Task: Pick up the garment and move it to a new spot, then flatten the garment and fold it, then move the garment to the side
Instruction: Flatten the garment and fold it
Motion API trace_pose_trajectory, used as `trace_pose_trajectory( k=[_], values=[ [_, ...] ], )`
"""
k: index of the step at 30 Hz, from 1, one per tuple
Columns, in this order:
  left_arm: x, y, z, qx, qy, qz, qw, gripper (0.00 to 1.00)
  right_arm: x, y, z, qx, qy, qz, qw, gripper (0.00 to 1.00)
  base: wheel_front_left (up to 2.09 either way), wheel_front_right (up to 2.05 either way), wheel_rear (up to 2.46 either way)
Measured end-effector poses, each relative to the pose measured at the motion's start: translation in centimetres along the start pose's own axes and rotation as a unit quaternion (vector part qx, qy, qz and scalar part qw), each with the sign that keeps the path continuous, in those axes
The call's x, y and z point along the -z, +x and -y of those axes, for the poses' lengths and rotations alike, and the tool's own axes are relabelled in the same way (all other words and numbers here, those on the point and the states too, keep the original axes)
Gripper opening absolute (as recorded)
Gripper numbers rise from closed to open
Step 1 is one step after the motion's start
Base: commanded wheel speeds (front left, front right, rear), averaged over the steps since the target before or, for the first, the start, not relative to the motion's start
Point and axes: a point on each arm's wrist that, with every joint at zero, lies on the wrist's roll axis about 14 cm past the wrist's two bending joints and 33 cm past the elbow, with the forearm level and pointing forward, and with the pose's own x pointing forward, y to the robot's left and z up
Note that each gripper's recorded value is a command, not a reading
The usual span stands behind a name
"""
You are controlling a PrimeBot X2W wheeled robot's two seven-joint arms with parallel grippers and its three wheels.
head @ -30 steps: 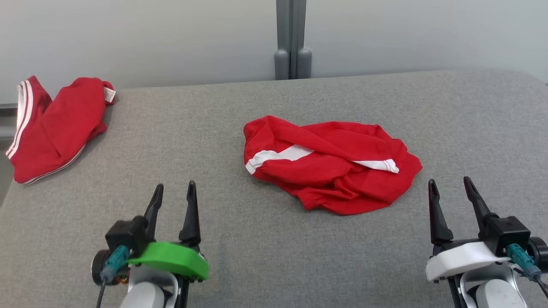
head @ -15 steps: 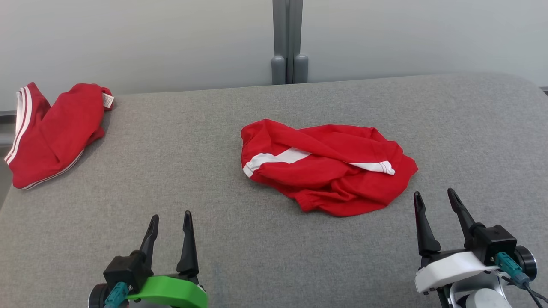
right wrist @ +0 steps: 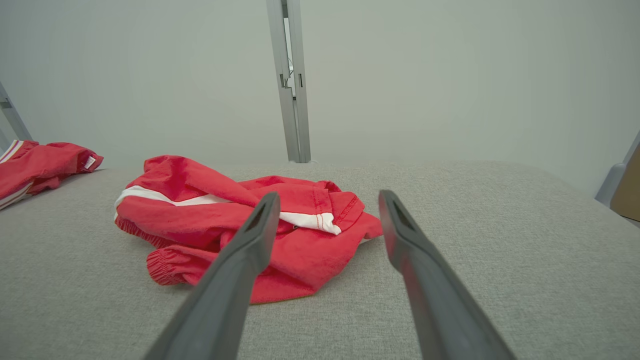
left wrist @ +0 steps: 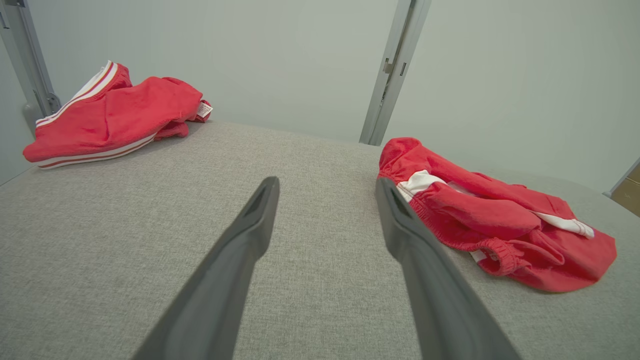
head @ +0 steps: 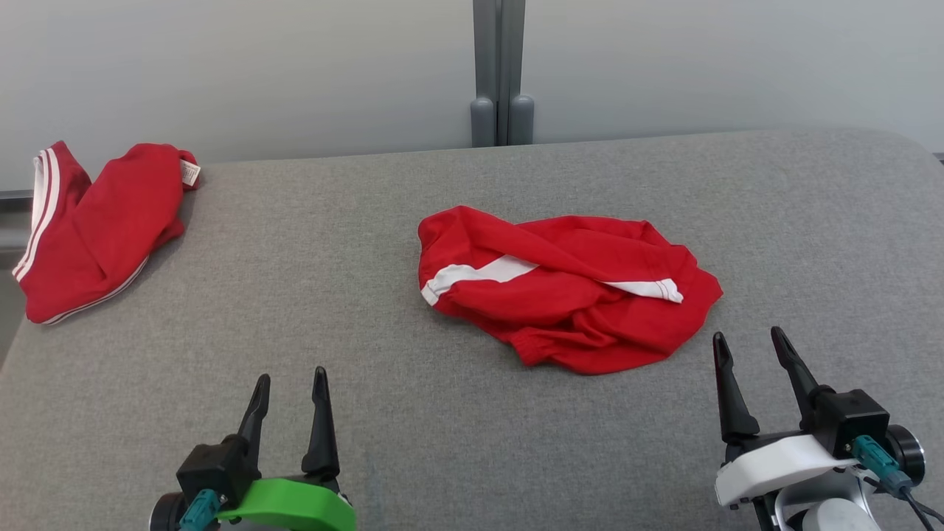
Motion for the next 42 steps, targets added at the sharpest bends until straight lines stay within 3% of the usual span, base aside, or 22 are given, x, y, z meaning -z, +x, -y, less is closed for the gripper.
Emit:
trace_pose_trajectory(
  k=[8, 14, 19, 27, 39, 42],
  values=[
    [0.9, 0.0, -0.1, -0.001, 0.003, -0.014, 1.0, 1.0, 0.5, 0.0, 0.2, 0.003, -0.001, -0.008, 1.0, 1.0, 0.0, 0.0, 0.0],
    [2.8, 2.2, 2.5, 0.054, 0.011, -0.057, 0.997, 1.0, 0.9, 0.4, 0.3, 0.002, -0.003, -0.013, 1.0, 1.0, 0.0, 0.0, 0.0],
    [4.1, 5.7, 4.5, 0.083, -0.026, -0.121, 0.989, 1.0, 1.3, 1.3, 0.2, -0.001, -0.006, -0.017, 1.0, 1.0, 0.0, 0.0, 0.0],
    [7.0, 9.7, 6.3, 0.07, -0.123, -0.225, 0.964, 1.0, 2.3, 2.7, 0.7, 0.003, -0.007, -0.029, 1.0, 1.0, 0.0, 0.0, 0.0],
    [11.5, 11.8, 7.5, 0.062, -0.154, -0.287, 0.943, 1.0, 4.2, 3.1, 2.7, 0.028, -0.013, -0.055, 0.998, 1.0, 0.0, 0.0, 0.0],
    [11.4, 12.3, 7.9, 0.064, -0.183, -0.281, 0.94, 1.0, 4.3, 3.2, 2.9, 0.031, -0.014, -0.056, 0.998, 1.0, 0.0, 0.0, 0.0]
  ],
)
